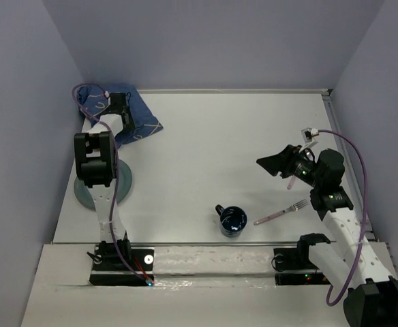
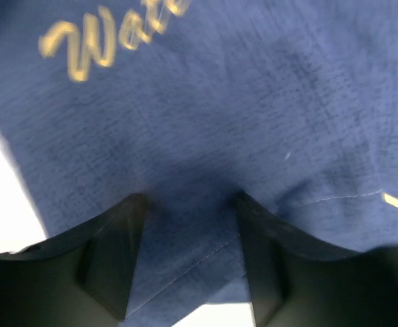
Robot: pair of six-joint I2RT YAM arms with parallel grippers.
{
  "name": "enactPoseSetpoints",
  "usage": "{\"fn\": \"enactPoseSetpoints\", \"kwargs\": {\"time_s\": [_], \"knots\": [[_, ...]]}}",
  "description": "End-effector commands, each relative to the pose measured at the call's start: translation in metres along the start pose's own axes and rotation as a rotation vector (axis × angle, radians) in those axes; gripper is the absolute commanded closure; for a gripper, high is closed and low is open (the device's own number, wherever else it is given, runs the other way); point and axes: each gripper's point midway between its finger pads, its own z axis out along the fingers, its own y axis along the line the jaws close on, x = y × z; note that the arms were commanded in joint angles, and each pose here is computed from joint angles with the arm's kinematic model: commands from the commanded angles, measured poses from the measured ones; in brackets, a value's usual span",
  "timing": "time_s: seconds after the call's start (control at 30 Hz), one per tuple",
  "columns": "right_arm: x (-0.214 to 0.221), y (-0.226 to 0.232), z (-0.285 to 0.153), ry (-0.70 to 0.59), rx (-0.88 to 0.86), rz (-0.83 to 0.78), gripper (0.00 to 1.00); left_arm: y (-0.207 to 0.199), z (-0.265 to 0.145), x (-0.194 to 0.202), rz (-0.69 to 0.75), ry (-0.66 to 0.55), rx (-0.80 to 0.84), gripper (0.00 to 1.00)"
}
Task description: Set the dinner table for one person
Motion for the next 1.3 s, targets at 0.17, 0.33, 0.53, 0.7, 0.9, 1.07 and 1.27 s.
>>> {"fn": "enactPoseSetpoints", "kwargs": {"time_s": [0.17,0.33,0.53,0.7,0.9,1.07,1.27], "knots": [[-0.009,0.021,-0.001,-0.02,-0.072,-0.047,0.34,-0.071,0.011,0.029,-0.095,0.183,0.293,0.76],[-0.015,0.023,-0.002,-0.047,-0.068,-0.05,0.33,-0.116,-0.003,0.04,-0.087,0.169,0.329,1.0],[-0.031,0.016,0.014,-0.047,-0.049,-0.055,0.33,-0.236,-0.09,0.02,-0.228,0.115,0.727,1.0],[-0.051,0.007,0.029,-0.056,-0.011,-0.095,0.33,-0.312,-0.179,0.032,-0.356,0.057,0.934,1.0],[-0.066,-0.026,0.058,-0.013,0.087,-0.116,0.35,-0.371,-0.264,0.08,-0.536,0.078,1.122,1.0],[-0.075,-0.058,0.063,-0.019,0.236,-0.144,0.44,-0.396,-0.304,0.082,-0.545,0.019,1.182,0.51],[-0.07,-0.109,0.06,-0.011,0.431,-0.119,0.71,-0.341,-0.301,0.029,-0.457,-0.254,1.016,0.01]]}}
